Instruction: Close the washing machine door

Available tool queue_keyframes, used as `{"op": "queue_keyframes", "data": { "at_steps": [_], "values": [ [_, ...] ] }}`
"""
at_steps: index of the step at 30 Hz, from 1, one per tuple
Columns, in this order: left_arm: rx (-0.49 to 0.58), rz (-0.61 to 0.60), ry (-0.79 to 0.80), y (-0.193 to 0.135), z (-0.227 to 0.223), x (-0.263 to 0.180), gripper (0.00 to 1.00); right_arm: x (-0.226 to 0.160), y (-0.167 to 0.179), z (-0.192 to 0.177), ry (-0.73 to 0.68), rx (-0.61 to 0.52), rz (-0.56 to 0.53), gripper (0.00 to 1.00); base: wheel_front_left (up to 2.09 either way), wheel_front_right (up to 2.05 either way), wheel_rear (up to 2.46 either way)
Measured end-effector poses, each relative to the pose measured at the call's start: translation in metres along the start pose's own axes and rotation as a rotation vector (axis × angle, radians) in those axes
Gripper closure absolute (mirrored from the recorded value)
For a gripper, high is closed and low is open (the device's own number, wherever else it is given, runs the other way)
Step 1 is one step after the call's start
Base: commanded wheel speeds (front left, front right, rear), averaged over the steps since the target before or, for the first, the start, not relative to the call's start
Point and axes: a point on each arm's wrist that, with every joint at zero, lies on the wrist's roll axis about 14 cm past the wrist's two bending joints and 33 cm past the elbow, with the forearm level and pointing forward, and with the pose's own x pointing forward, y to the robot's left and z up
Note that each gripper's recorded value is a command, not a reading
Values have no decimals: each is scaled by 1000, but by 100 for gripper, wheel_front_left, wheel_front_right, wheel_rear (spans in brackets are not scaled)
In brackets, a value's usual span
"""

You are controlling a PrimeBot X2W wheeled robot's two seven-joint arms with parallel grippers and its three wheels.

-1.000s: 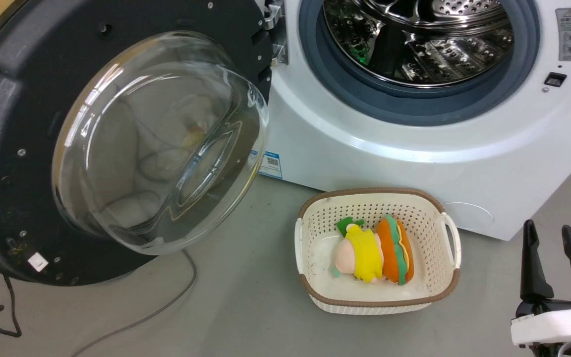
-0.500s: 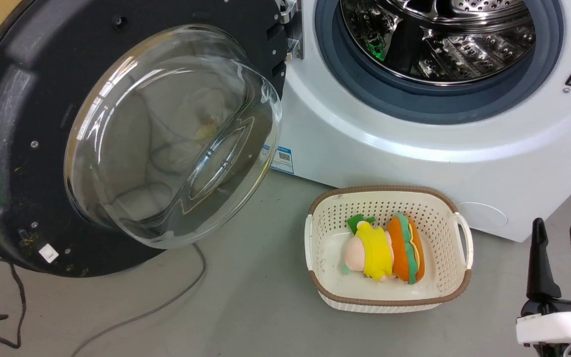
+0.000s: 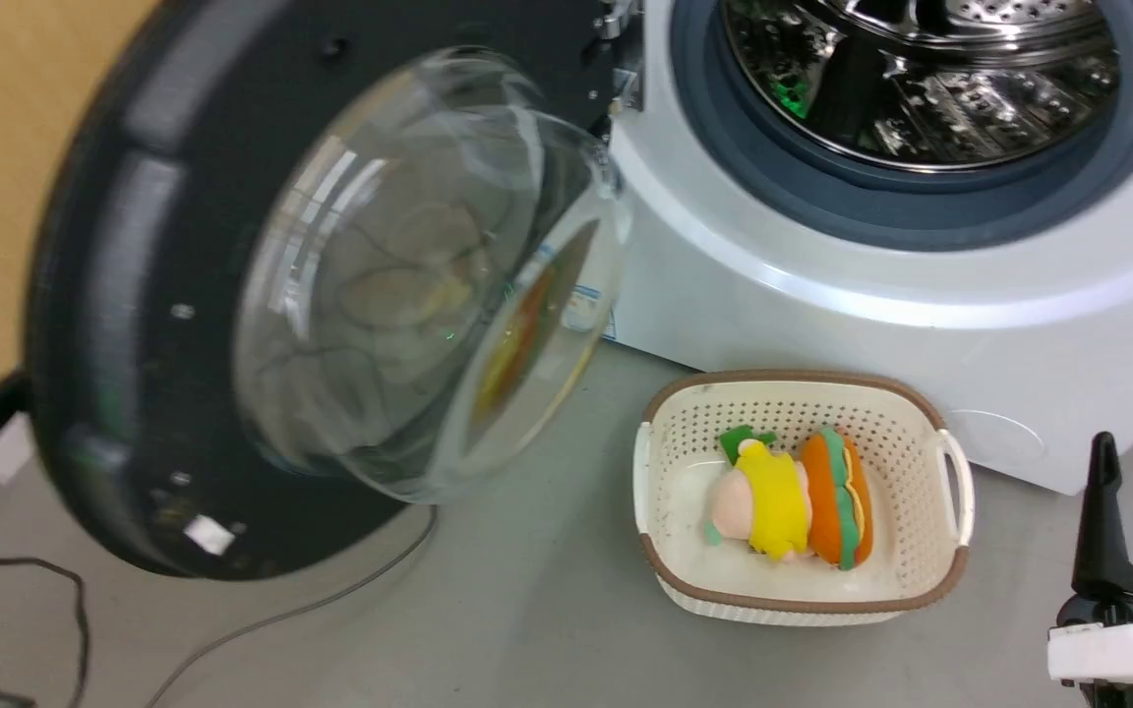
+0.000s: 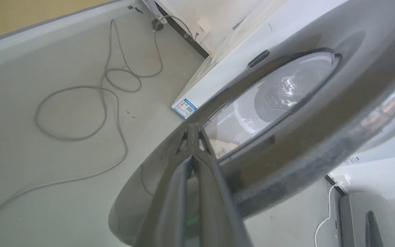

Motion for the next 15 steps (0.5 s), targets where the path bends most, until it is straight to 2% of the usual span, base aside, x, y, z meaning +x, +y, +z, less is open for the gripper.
{"op": "queue_keyframes", "data": {
  "at_steps": [11,15],
  "values": [
    [140,-286,167,-85,-68,-28,100,5,16,0,-7,17,38,0,0,0,0],
    [123,-430,251,-126,-104,-26,100,3,16,2,-12,10,40,0,0,0,0]
  ]
}}
